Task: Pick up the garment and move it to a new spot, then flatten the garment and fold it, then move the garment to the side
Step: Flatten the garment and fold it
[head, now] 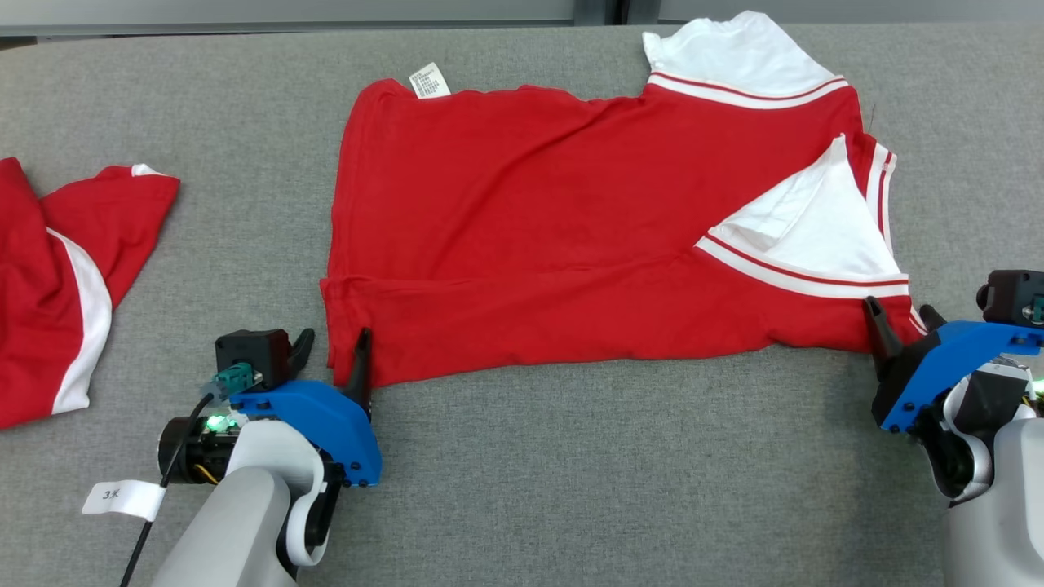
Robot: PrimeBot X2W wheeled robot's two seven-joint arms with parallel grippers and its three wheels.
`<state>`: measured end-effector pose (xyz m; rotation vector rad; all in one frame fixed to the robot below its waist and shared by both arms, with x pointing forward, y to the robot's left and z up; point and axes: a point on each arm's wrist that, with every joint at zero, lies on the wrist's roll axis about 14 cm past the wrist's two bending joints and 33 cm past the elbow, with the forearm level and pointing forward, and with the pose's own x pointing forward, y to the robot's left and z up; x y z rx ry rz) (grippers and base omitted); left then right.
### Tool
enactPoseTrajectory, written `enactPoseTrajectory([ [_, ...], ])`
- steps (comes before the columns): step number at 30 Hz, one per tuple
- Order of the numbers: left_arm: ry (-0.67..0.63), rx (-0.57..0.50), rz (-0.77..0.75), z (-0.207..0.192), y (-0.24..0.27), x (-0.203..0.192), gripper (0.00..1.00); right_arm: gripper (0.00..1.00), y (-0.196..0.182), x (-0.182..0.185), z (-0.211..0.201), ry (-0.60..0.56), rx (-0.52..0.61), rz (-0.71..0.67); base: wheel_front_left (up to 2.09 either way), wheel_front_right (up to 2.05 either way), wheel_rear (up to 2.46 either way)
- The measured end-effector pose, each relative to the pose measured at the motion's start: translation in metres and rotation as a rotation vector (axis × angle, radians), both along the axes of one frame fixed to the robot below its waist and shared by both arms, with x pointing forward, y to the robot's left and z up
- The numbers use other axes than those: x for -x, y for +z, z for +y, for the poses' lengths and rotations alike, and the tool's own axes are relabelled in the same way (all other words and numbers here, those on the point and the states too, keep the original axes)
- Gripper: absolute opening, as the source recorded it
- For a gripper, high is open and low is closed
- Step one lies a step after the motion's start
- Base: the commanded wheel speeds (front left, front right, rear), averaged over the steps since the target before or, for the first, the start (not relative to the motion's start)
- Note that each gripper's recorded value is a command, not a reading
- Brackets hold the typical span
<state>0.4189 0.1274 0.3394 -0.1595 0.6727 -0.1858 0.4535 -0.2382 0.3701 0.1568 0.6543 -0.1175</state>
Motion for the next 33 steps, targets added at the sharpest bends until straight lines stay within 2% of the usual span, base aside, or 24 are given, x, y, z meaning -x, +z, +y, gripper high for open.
enactPoseTrajectory([
  [2,-0.006,0.009,0.013,-0.002,-0.001,0.001,0.46,1.00,-0.005,0.000,0.004,0.009,-0.005,0.033,0.00,0.00,0.00],
  [3,-0.005,0.012,0.020,-0.003,-0.002,0.002,0.00,0.58,-0.006,0.002,0.006,0.013,-0.011,0.045,0.00,0.00,0.00],
  [4,-0.011,0.018,0.030,-0.005,-0.003,0.005,0.00,0.00,-0.006,0.002,0.007,0.018,-0.013,0.051,0.00,0.00,0.00],
  [9,-0.003,0.080,0.056,-0.012,0.001,0.016,0.00,0.00,0.005,0.009,0.014,0.024,-0.034,0.014,0.00,0.00,0.00],
  [15,0.030,0.121,0.050,-0.005,0.016,0.041,0.00,0.00,0.040,0.024,0.001,0.018,0.000,-0.071,0.00,0.00,0.00],
  [25,0.024,0.146,0.119,-0.004,0.032,0.097,0.00,0.00,0.037,0.094,-0.014,-0.036,-0.025,0.032,0.00,0.00,0.00],
  [26,0.027,0.149,0.124,-0.005,0.033,0.100,0.11,0.35,0.037,0.097,-0.015,-0.041,-0.030,0.032,0.00,0.00,0.00],
  [27,0.028,0.148,0.128,-0.004,0.033,0.102,0.80,1.00,0.036,0.101,-0.015,-0.044,-0.033,0.038,0.00,0.00,0.00],
  [28,0.027,0.147,0.128,-0.004,0.034,0.102,1.00,1.00,0.034,0.103,-0.015,-0.047,-0.034,0.045,0.00,0.00,0.00],
  [33,0.008,0.135,0.120,-0.002,0.037,0.098,1.00,1.00,0.035,0.099,-0.010,-0.032,-0.042,0.047,0.00,0.00,0.00],
])
